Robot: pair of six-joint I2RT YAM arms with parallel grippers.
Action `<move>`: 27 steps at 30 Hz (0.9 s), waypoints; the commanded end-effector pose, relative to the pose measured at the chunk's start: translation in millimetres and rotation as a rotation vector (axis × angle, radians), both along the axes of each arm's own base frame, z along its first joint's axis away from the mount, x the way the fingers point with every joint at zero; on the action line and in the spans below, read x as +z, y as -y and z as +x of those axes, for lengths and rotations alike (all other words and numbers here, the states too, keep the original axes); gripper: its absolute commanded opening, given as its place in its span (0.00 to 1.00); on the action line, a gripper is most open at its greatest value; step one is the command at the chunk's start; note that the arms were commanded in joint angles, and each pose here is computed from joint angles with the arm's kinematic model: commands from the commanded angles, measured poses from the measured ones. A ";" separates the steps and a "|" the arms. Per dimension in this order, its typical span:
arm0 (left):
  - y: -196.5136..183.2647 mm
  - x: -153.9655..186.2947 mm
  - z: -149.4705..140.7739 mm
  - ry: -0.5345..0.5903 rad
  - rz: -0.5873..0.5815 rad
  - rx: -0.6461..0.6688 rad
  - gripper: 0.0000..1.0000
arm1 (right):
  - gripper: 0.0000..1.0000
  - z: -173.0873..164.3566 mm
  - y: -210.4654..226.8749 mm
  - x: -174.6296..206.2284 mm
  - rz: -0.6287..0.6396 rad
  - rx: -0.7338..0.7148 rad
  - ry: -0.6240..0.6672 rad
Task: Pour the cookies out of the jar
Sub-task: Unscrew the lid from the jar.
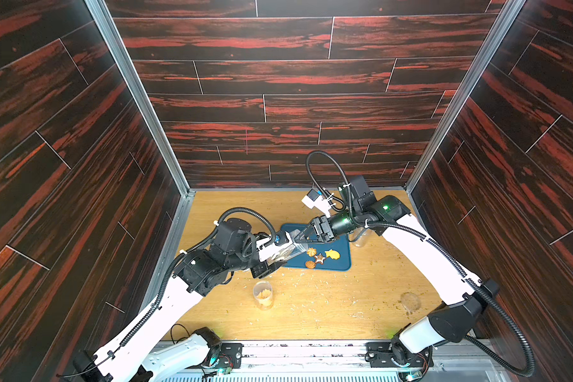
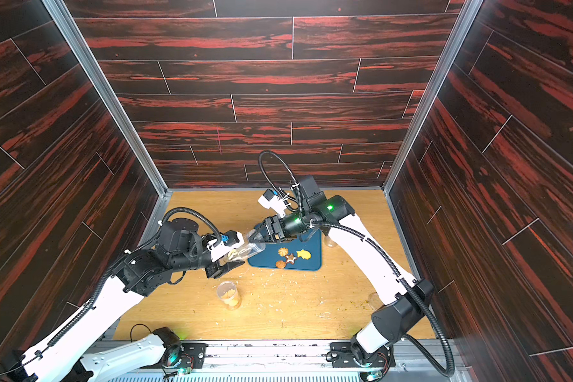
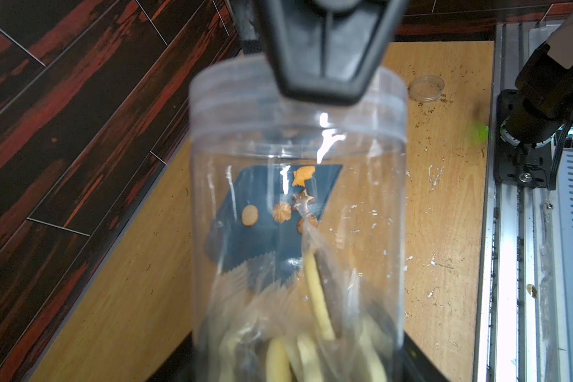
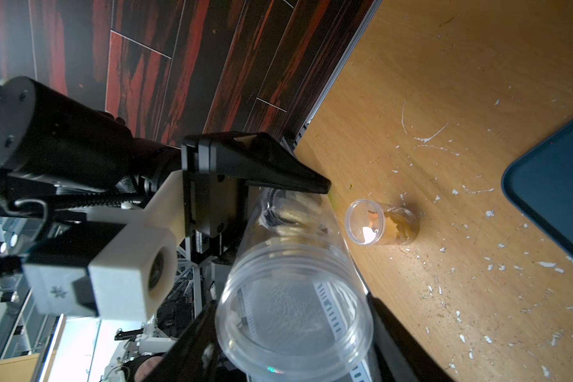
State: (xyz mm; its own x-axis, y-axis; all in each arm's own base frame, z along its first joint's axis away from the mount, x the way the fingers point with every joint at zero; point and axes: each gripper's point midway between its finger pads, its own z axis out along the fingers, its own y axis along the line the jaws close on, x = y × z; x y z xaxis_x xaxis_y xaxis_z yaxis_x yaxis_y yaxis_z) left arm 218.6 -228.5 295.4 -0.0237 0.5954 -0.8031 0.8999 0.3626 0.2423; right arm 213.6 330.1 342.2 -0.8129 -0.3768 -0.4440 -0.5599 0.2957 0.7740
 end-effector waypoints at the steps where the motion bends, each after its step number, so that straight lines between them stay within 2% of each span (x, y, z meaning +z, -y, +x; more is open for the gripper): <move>1: 6.4 13.5 -6.1 -0.027 -0.059 -0.030 0.38 | 0.61 4.0 6.5 6.6 0.012 0.016 0.184; 7: 8.7 15.6 -4.2 -0.026 -0.061 -0.034 0.38 | 0.61 1.8 9.2 13.0 0.035 0.039 0.265; 17: 11.8 17.9 -5.0 -0.047 -0.077 -0.041 0.37 | 0.61 4.3 14.3 3.8 0.001 0.062 0.373; 21: 13.3 18.8 -5.1 -0.054 -0.083 -0.043 0.37 | 0.62 9.7 15.6 1.7 -0.003 0.068 0.457; 27: 15.4 20.8 -5.3 -0.069 -0.093 -0.046 0.37 | 0.61 8.7 13.7 2.9 0.057 0.125 0.637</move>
